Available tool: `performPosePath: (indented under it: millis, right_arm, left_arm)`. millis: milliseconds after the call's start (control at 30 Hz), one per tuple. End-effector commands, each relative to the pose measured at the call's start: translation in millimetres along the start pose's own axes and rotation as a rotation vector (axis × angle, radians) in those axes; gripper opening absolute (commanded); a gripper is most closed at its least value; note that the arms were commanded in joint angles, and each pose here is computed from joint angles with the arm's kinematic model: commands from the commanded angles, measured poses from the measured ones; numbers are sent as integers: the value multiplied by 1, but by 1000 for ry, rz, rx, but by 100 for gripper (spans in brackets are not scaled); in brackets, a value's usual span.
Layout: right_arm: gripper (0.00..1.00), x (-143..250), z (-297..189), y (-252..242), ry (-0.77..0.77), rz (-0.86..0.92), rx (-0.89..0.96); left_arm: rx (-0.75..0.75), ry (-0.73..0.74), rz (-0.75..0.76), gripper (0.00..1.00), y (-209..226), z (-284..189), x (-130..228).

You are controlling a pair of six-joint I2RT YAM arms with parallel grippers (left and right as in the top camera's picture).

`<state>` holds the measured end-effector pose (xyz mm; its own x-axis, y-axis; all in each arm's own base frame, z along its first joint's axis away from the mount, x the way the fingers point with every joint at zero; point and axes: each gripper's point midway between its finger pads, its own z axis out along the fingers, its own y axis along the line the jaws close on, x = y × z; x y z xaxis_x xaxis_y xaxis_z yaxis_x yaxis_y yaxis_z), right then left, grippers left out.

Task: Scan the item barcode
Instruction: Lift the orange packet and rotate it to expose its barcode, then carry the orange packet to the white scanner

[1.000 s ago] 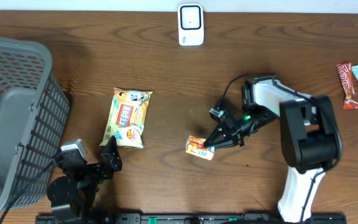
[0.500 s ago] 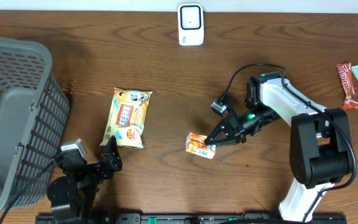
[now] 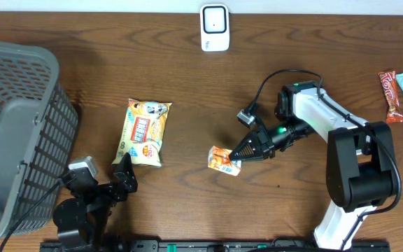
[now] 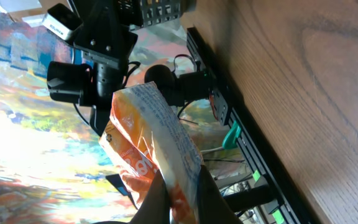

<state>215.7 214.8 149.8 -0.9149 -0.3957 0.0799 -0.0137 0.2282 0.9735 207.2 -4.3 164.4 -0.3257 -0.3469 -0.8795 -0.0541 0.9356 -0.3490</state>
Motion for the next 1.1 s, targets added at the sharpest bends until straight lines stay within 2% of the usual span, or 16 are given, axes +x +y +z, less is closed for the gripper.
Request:
performPosePath:
  millis: [0,233,367,467,567,800,867,900,1000,1067]
  right_arm:
    - [1,-4,0,10,-35,-30,-35]
    - [2,-11,0,5,-50,-95,-25]
    - [2,-50,-4,-14,-130,-301,34]
    - [2,-89,-13,-43,-202,-230,198]
    - [1,-127,-27,-63,-321,-178,358]
    - [1,-216,-72,-40,-664,-425,505]
    - [4,-238,-89,-25,-779,-514,550]
    - [1,-249,-100,-19,-847,-556,595]
    - [1,-273,-130,-9,-1033,-643,790]
    - [1,-281,-138,0,-1099,-721,894]
  left_arm:
    - [10,0,-5,98,-2,0,0]
    - [10,0,-5,98,-2,0,0]
    - [10,0,-5,98,-2,0,0]
    - [10,0,-5,98,-2,0,0]
    - [10,0,-5,98,-2,0,0]
    - [10,0,-5,98,-2,0,0]
    - [10,0,-5,98,-2,0,0]
    - [10,0,-5,98,-2,0,0]
    - [10,0,-5,98,-2,0,0]
    - [10,0,-5,98,-2,0,0]
